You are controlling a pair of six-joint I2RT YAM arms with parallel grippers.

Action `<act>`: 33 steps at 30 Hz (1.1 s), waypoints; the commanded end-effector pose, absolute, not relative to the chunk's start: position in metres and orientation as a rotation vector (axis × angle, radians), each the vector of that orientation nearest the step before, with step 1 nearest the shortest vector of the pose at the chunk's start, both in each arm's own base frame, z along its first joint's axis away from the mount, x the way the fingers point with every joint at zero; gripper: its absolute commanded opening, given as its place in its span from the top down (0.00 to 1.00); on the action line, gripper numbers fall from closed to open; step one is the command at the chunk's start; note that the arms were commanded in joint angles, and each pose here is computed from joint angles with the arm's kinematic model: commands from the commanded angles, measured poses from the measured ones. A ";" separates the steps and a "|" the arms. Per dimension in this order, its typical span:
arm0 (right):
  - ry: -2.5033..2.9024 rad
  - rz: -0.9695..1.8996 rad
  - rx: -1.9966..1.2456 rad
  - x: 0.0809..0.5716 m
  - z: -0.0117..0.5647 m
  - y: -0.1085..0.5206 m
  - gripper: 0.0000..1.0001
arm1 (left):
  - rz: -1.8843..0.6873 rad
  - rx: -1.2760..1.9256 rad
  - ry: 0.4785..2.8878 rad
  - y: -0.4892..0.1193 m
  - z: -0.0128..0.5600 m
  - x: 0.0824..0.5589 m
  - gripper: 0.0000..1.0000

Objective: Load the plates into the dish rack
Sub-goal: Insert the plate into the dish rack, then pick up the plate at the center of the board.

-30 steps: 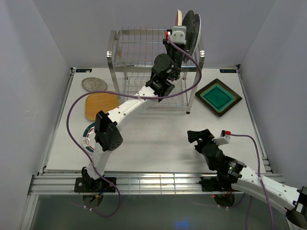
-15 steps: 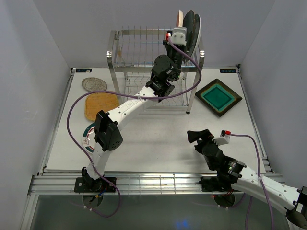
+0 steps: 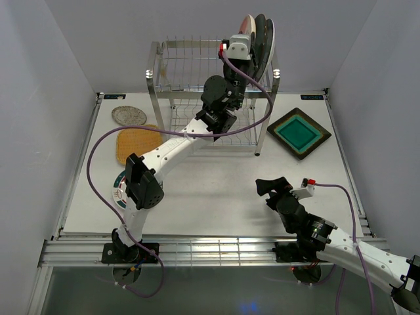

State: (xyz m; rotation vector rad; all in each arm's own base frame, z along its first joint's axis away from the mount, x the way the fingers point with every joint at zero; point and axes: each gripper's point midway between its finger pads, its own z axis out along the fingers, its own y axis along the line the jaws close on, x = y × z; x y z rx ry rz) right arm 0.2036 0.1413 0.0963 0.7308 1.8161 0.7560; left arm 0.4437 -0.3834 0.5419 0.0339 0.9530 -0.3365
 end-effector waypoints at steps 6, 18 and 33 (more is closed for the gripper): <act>1.785 0.766 0.721 0.206 0.106 0.142 0.02 | -0.365 -0.022 0.874 -0.328 0.601 0.397 0.55; 1.812 0.767 0.662 0.203 0.112 0.145 0.02 | -0.299 0.037 0.861 -0.242 0.580 0.325 0.41; 1.878 0.740 0.474 0.198 0.119 0.158 0.02 | -0.170 0.376 0.938 -0.164 0.455 0.237 0.22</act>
